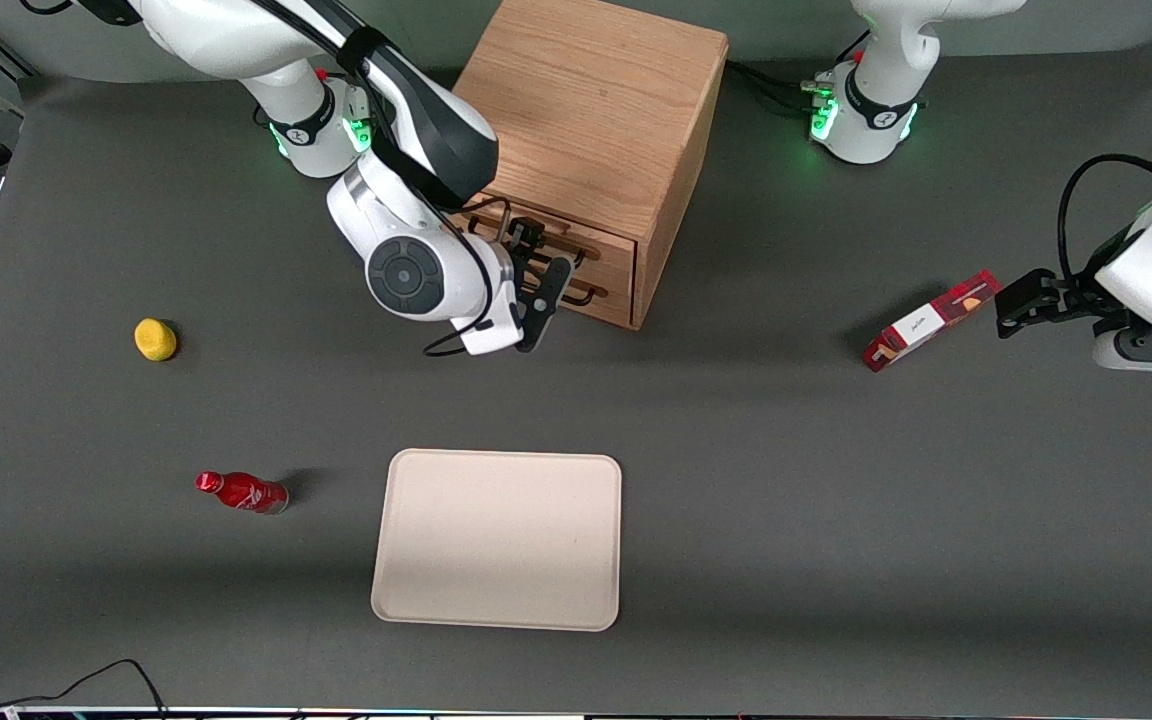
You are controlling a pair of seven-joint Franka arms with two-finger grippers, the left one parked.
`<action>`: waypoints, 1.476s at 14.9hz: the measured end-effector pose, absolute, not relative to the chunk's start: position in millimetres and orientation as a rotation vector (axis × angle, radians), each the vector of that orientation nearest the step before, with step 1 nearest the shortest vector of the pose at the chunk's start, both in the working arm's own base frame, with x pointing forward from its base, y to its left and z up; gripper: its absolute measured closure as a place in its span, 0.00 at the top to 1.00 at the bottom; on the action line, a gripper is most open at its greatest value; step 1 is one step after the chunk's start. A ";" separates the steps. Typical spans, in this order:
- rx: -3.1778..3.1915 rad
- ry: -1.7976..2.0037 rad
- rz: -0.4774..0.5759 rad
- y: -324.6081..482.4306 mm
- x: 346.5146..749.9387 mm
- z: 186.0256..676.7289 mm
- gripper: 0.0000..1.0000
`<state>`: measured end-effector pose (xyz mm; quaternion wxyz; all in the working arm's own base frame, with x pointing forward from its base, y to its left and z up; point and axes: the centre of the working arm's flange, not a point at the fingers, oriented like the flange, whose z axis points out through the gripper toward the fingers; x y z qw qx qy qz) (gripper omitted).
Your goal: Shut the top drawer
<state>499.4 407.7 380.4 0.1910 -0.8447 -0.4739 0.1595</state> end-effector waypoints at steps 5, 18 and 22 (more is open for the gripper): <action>-2.374 -1.323 0.442 407.0 498.2 380.8 1.00; -2.785 -0.924 0.212 351.5 464.5 600.8 1.00; -3.057 -0.560 0.097 242.8 457.9 675.6 1.00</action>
